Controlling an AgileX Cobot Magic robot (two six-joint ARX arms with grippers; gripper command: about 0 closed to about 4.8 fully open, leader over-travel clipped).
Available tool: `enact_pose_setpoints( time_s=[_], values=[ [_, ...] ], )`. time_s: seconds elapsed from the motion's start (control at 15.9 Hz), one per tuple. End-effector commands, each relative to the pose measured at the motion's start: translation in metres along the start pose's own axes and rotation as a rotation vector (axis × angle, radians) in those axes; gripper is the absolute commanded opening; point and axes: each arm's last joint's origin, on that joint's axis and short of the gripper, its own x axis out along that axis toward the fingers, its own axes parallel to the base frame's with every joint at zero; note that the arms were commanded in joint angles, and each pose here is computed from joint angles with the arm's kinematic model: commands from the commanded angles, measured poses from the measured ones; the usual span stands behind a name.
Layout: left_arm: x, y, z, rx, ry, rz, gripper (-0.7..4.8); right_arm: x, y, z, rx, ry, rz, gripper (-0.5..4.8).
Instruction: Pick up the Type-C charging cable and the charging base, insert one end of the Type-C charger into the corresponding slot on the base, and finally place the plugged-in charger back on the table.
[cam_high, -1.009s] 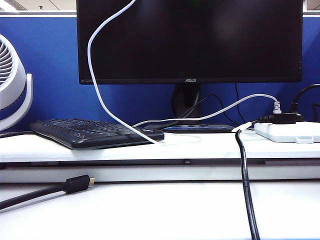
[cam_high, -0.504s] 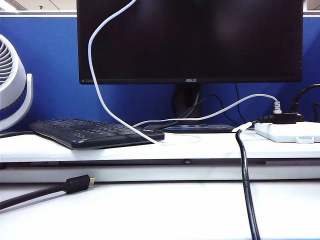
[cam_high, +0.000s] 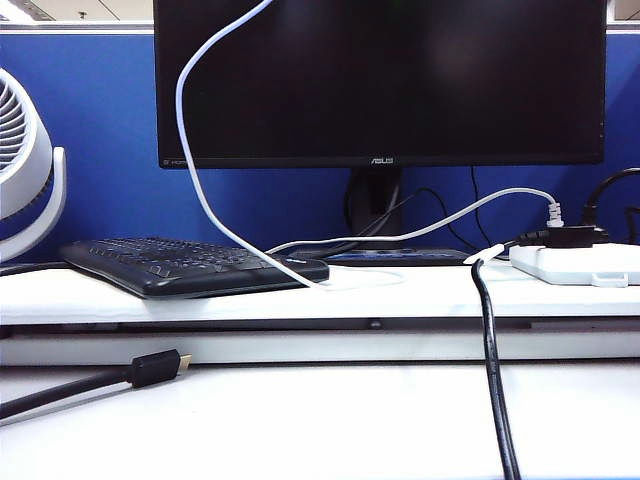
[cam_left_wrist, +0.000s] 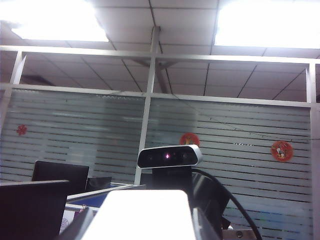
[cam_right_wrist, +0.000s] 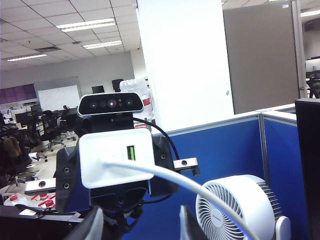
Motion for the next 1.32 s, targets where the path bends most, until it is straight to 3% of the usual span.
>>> enact_pose_setpoints(
  time_s=[0.06, 1.32],
  values=[
    [0.0009, -0.0043, 0.0042, 0.017, -0.014, -0.015, 0.2, 0.0032, 0.0083, 0.0054, -0.01, -0.035, 0.039, 1.97],
    [0.0074, -0.0074, -0.0041, -0.032, 0.032, -0.045, 0.2, 0.009, 0.0122, 0.0039, -0.005, -0.044, 0.061, 1.97]
  ],
)
